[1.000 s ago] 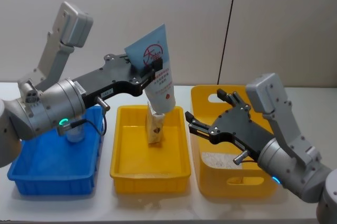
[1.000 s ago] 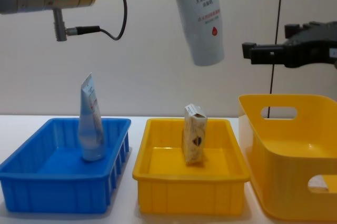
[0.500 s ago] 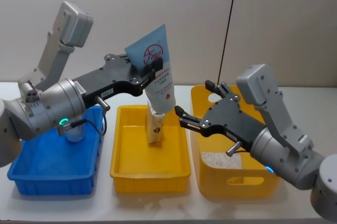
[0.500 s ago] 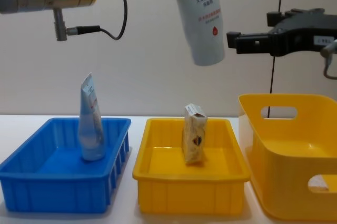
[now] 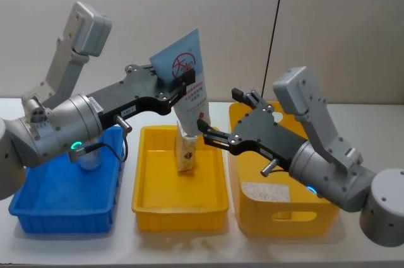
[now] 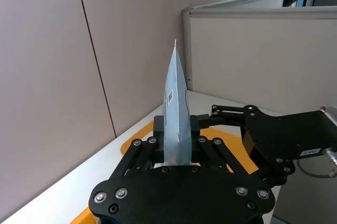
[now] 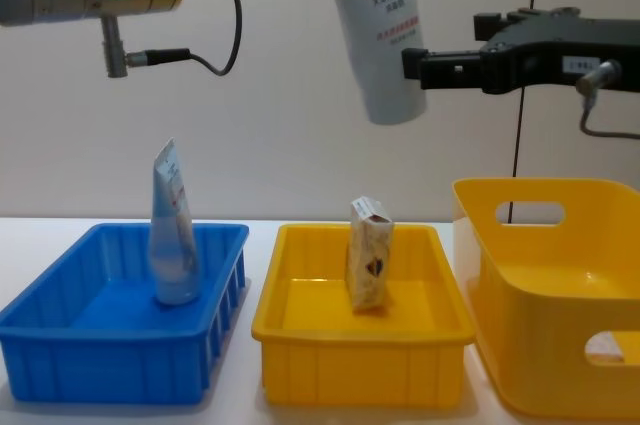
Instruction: Bimanual collaborative sorting of washing and personal care products
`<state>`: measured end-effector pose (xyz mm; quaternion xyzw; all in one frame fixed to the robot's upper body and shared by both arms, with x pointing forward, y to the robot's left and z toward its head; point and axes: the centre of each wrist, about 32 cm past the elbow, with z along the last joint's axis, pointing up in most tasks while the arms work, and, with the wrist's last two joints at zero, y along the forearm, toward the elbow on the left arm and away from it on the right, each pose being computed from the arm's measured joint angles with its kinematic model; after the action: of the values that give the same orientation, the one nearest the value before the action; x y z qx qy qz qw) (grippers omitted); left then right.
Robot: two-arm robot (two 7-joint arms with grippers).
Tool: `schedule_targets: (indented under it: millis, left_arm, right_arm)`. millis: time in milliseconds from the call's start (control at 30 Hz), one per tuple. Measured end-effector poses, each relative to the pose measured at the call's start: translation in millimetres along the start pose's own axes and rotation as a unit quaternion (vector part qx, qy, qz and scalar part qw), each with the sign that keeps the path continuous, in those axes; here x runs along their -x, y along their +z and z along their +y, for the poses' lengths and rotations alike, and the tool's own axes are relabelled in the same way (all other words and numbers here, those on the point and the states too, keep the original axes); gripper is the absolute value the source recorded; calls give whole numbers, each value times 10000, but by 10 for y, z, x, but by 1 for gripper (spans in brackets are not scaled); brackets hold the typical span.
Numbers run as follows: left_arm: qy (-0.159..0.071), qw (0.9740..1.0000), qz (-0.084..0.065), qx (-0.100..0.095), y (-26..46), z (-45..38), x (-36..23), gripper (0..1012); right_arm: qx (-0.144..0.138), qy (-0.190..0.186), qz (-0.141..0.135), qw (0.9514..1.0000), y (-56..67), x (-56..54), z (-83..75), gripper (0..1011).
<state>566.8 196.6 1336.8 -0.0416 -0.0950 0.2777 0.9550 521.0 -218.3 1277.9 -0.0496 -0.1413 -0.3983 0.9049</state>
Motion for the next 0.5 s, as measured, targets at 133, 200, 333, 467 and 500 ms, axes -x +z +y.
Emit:
schedule_targets:
  millis: [133,200,333,467,500]
  left_arm:
    - [0,10000,0,0,0,0,0,223]
    - [0,10000,0,0,0,0,0,223]
    - [0,10000,0,0,0,0,0,223]
    - [0,10000,0,0,0,0,0,223]
    - [1,10000,0,0,0,0,0,223]
  right_arm:
    - [-41,110,33,9999,-21,-31,62,1004]
    - [-61,175,48,9998,-32,-52,102,1003]
    - [-105,302,76,9995,-52,-79,175,1004]
    - [-128,412,106,9990,-88,-108,243,1004]
    - [-133,449,113,9988,-100,-120,268,1004]
